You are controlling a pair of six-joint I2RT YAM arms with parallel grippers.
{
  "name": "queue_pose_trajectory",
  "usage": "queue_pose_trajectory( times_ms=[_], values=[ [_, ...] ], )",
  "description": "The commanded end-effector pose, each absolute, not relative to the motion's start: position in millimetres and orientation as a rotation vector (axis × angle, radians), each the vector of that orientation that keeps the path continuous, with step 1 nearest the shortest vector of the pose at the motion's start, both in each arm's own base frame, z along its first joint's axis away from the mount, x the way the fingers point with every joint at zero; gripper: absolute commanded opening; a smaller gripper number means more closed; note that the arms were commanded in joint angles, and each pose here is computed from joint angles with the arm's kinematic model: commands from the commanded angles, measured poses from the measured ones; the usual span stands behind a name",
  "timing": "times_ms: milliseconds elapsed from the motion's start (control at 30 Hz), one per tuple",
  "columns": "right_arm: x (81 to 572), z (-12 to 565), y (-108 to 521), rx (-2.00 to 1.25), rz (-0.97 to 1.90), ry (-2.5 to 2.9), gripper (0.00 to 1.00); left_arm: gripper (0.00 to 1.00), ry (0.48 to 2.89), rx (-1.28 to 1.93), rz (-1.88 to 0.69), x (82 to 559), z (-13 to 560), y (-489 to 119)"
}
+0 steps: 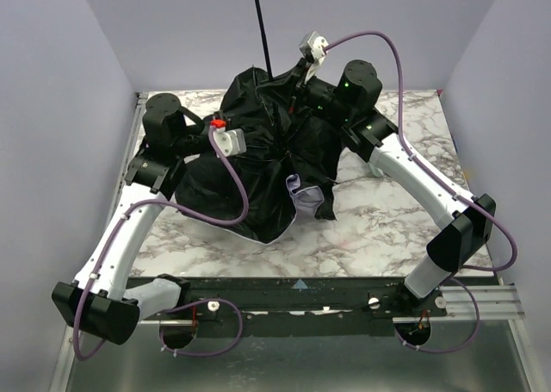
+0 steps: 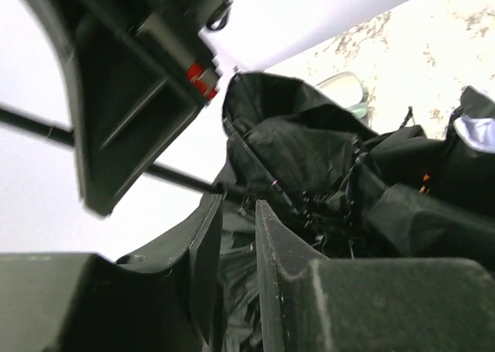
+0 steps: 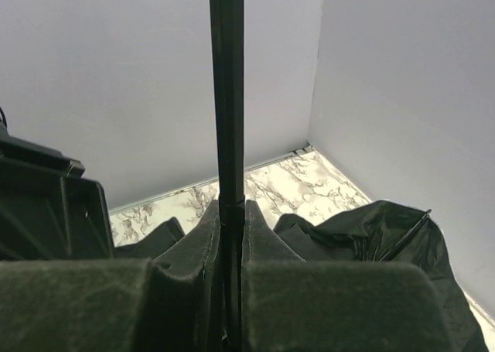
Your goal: Open the umbrella
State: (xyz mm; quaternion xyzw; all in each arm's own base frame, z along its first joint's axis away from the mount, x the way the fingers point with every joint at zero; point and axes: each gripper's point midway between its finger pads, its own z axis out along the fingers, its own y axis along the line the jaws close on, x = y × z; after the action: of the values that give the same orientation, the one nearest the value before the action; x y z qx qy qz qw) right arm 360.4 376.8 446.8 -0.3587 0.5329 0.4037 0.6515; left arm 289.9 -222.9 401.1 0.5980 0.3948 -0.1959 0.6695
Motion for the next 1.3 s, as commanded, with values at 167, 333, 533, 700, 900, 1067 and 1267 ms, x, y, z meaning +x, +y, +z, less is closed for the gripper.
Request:
queue_pose_trajectory(
  times_ms=[167,333,533,700,900,1067,1267],
  values=[
    [347.0,480.5,373.0,-0.776,0.948,1.121,0.0,0.25,0.843,1.5,-0.54,288.9,371.4,-276.1],
    [349.9,487.0,374.7,-0.754,0.96,1.115,0.0,0.28,0.861,1.588,-0.557,286.7,338.7,-297.3],
    [360.5,516.9,372.3,-0.718,0.908,1.044,0.0,0.29,0.88,1.792,-0.619,244.1,259.7,-287.8],
    [360.6,545.7,372.4,-0.719,0.894,0.964,0.0,0.46,1.002,1.837,-0.606,238.4,217.7,-272.4],
    [352.4,536.3,373.4,-0.774,0.894,0.947,0.0,0.58,1.104,1.494,-0.72,261.1,305.0,-264.4],
    [347.8,520.9,373.4,-0.817,0.876,0.946,0.0,0.56,1.01,1.166,-0.761,267.7,412.6,-243.3],
    [345.1,529.7,372.7,-0.819,0.871,0.902,0.0,0.55,1.111,0.892,-0.672,314.0,450.2,-225.2]
  ],
)
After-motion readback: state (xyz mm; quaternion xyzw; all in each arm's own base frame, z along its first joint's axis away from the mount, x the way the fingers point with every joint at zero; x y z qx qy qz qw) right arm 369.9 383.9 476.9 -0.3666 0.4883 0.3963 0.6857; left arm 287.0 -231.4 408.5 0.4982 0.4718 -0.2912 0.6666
